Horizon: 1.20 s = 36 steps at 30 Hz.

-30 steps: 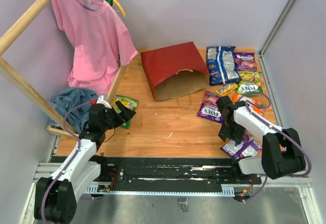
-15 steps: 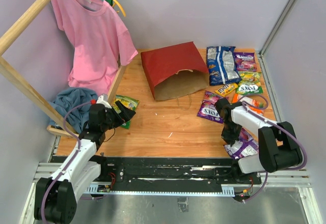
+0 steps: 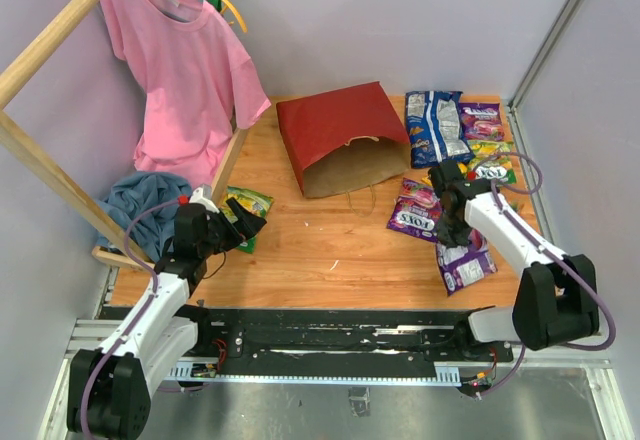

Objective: Take the snacks out of the paper bag

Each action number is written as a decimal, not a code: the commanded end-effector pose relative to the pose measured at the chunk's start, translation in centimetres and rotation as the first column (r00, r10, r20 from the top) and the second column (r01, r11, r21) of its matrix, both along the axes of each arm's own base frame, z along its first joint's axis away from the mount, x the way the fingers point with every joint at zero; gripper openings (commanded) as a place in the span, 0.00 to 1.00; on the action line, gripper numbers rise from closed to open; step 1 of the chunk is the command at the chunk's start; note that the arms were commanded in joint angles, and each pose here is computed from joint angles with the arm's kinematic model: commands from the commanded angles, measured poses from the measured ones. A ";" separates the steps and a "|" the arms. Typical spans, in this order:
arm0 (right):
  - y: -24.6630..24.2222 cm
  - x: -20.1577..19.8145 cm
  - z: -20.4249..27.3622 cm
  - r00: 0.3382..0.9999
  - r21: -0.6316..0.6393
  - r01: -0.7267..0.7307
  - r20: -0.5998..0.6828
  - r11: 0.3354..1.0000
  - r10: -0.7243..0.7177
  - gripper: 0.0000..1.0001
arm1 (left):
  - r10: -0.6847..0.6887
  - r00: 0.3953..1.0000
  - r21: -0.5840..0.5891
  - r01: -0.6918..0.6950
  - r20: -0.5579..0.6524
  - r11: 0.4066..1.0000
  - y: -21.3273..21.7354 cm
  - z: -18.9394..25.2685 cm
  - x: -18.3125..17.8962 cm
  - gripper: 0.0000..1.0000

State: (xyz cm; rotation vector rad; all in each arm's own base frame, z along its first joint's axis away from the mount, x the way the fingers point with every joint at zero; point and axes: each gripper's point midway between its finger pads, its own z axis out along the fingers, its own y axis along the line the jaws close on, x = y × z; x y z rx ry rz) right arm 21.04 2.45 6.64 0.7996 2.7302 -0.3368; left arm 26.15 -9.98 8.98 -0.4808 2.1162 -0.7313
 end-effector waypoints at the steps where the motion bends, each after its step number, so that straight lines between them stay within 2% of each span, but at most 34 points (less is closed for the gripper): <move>1: -0.3 3.7 4.0 0.983 -0.002 0.056 0.173 0.998 -0.055 0.01 | -0.006 0.999 0.009 0.006 0.045 1.000 0.1 2.1 0.6 0.97; 6: 0.0 7.1 6.5 0.933 0.067 0.025 0.357 0.997 -0.047 0.01 | -0.003 0.998 0.008 0.003 0.056 1.000 0.2 2.5 0.6 0.97; 10: -1.7 7.1 6.3 0.895 0.095 0.111 0.423 0.989 -0.141 0.01 | -0.005 0.998 0.008 0.004 0.055 1.000 0.2 2.7 0.5 0.97; 18: -3.9 5.3 4.5 0.915 0.054 0.216 0.338 0.975 -0.222 0.01 | -0.012 0.998 0.002 0.012 0.054 1.000 0.0 2.8 0.5 0.97; 24: -4.0 3.7 1.9 0.941 0.023 0.267 0.212 0.964 -0.265 0.01 | -0.016 0.999 0.000 0.016 0.046 1.000 -0.1 2.6 0.5 0.97; 28: -3.4 3.4 -0.1 0.952 0.036 0.264 0.151 0.964 -0.267 0.01 | -0.029 0.999 -0.004 0.029 0.034 1.000 -0.3 2.3 0.3 0.97; 33: -2.8 4.0 -1.1 0.958 0.061 0.249 0.133 0.966 -0.256 0.01 | -0.034 0.999 -0.005 0.034 0.033 0.999 -0.4 2.3 0.3 0.97; 34: -2.7 4.2 -1.1 0.960 0.068 0.240 0.134 0.968 -0.247 0.02 | -0.036 0.999 -0.004 0.036 0.033 0.999 -0.4 2.4 0.3 0.97; 36: -2.2 4.9 -0.8 0.967 0.096 0.191 0.151 0.977 -0.204 0.15 | -0.037 0.999 -0.003 0.037 0.035 0.999 -0.4 2.5 0.4 0.97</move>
